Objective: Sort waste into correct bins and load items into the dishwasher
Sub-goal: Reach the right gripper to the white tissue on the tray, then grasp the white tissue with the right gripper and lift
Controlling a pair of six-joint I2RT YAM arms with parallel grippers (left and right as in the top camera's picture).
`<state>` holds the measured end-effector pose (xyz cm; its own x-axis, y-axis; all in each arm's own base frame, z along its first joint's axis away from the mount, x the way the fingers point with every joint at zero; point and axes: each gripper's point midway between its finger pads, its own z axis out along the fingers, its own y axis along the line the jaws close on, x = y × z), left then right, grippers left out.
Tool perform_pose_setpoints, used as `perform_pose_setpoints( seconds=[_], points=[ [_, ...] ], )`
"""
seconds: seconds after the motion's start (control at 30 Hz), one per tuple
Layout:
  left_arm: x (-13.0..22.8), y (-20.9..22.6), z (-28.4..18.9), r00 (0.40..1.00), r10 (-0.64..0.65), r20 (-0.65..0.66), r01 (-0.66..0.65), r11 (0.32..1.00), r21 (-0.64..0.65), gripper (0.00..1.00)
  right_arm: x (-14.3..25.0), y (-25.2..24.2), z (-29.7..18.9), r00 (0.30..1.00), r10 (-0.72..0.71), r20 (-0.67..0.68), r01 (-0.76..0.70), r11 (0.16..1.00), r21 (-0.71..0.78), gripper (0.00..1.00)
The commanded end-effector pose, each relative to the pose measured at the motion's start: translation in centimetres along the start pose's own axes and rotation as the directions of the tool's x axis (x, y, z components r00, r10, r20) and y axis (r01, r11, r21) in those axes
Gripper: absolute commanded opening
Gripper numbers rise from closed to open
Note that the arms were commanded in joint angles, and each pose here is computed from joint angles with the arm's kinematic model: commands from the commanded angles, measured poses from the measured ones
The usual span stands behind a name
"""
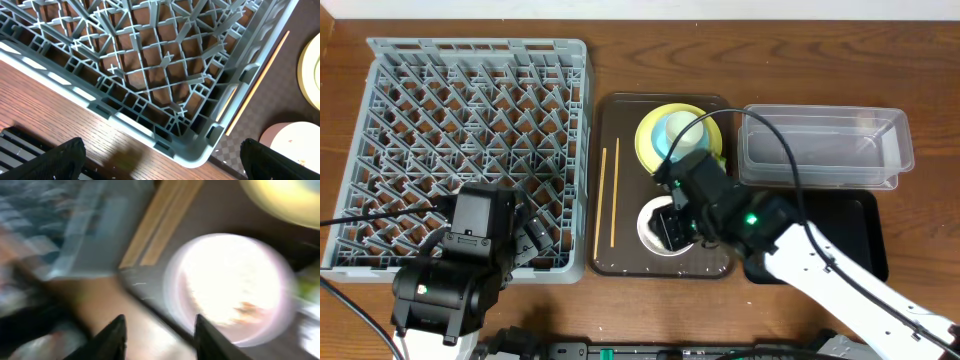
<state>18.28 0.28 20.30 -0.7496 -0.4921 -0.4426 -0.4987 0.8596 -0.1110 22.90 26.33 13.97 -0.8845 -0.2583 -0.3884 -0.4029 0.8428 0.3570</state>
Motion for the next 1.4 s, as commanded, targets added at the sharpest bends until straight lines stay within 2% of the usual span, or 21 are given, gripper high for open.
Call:
perform_pose_setpoints(
  seconds=[0.0, 0.1, 0.2, 0.3, 0.43, 1.0, 1.37],
  points=[
    [-0.3, 0.3, -0.2, 1.0, 0.001, 0.013, -0.001, 1.0, -0.013, 1.0, -2.0, -7.3, -1.9, 0.98, 0.091, 0.177, -0.153, 0.912, 0.38, 0.4],
    [-0.3, 0.3, -0.2, 1.0, 0.001, 0.013, -0.001, 1.0, -0.013, 1.0, -0.9, -10.7, -3.1, 0.977, 0.138, 0.165, -0.203, 0.843, 0.498, 0.41],
    [-0.3, 0.3, -0.2, 1.0, 0.001, 0.013, -0.001, 1.0, -0.013, 1.0, 0.1, -12.8, -3.7, 0.973, 0.186, 0.136, -0.23, 0.813, 0.535, 0.36],
    [-0.3, 0.3, -0.2, 1.0, 0.001, 0.013, -0.001, 1.0, -0.013, 1.0, 0.7, -13.3, -3.1, 0.98, 0.183, 0.083, -0.199, 0.836, 0.512, 0.34],
    [-0.3, 0.3, -0.2, 1.0, 0.001, 0.013, -0.001, 1.0, -0.013, 1.0, 1.2, -14.0, -2.3, 0.978, 0.188, 0.087, -0.206, 0.834, 0.512, 0.34],
    [-0.3, 0.3, -0.2, 1.0, 0.001, 0.013, -0.001, 1.0, -0.013, 1.0, 1.6, -15.7, 3.1, 0.956, 0.154, 0.252, -0.252, 0.869, 0.426, 0.28],
    [-0.3, 0.3, -0.2, 1.0, 0.001, 0.013, -0.001, 1.0, -0.013, 1.0, 2.0, -16.4, 4.4, 0.936, 0.137, 0.324, -0.267, 0.877, 0.399, 0.33]
  ],
)
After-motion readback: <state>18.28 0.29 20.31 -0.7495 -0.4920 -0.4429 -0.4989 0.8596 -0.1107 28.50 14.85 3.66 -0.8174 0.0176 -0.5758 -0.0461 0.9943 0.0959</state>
